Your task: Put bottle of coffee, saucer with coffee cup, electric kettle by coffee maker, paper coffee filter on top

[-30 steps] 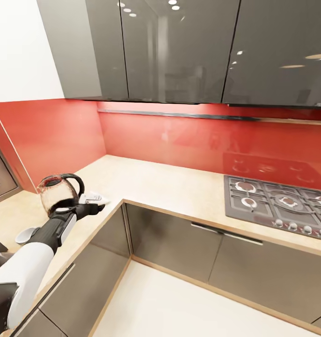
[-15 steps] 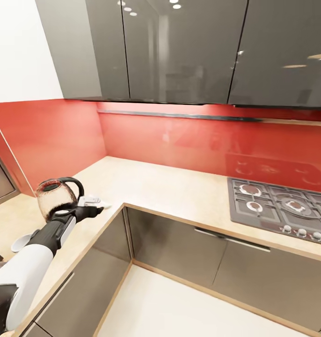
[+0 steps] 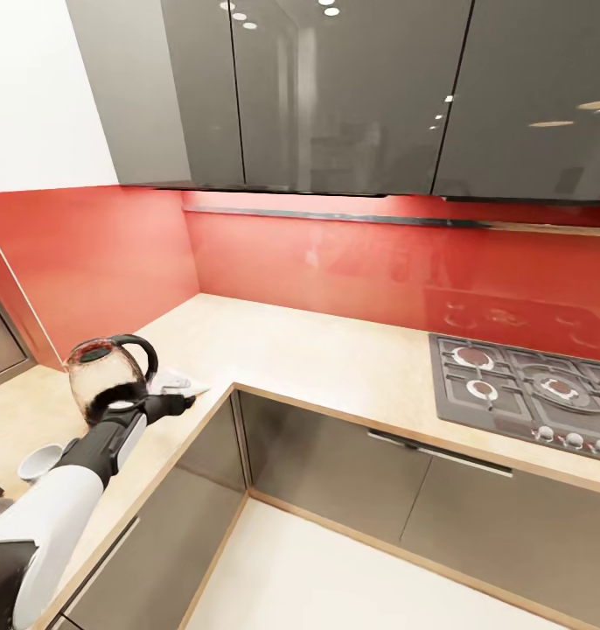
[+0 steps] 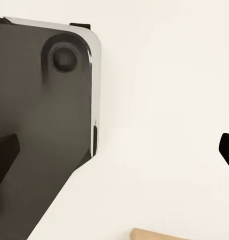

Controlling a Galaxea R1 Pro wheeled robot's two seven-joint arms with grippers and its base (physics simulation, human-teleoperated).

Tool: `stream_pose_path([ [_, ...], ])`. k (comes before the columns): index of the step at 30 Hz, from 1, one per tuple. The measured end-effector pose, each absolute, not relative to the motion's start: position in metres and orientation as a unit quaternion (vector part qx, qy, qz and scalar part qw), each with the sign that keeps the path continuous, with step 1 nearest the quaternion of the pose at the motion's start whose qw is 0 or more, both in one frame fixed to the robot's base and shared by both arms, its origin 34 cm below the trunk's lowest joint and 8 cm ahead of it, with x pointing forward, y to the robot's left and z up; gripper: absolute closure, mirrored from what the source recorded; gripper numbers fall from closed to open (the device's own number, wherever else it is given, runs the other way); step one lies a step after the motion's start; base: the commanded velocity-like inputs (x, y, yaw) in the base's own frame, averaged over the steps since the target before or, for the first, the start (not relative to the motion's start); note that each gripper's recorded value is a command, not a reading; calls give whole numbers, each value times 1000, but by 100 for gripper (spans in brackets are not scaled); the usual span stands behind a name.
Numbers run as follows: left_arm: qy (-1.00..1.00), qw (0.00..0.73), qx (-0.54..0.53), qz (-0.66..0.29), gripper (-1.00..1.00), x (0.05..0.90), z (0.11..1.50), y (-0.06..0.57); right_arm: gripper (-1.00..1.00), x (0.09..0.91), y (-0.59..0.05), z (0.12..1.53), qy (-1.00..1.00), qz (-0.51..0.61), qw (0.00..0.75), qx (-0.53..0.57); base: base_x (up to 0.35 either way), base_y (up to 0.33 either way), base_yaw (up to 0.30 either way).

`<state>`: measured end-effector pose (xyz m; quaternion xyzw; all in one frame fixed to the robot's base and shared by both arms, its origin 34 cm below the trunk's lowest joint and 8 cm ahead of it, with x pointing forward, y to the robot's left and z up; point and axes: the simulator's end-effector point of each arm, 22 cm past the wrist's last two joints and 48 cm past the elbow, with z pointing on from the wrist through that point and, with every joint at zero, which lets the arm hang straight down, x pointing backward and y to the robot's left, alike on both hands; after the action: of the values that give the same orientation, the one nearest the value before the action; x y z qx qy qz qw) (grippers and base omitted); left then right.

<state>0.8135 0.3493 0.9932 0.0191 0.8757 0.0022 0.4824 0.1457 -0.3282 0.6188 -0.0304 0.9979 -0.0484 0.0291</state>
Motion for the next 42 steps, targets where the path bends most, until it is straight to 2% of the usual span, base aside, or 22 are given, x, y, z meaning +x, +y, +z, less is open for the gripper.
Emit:
stream_pose_path([
  [34, 882, 470, 24, 6, -100, 789, 959, 351, -100, 148, -311, 617, 998, -38, 30, -27, 141, 0, 0],
  [42, 883, 470, 24, 5, -100, 789, 958, 351, -100, 148, -311, 617, 998, -38, 30, -27, 32, 0, 0],
])
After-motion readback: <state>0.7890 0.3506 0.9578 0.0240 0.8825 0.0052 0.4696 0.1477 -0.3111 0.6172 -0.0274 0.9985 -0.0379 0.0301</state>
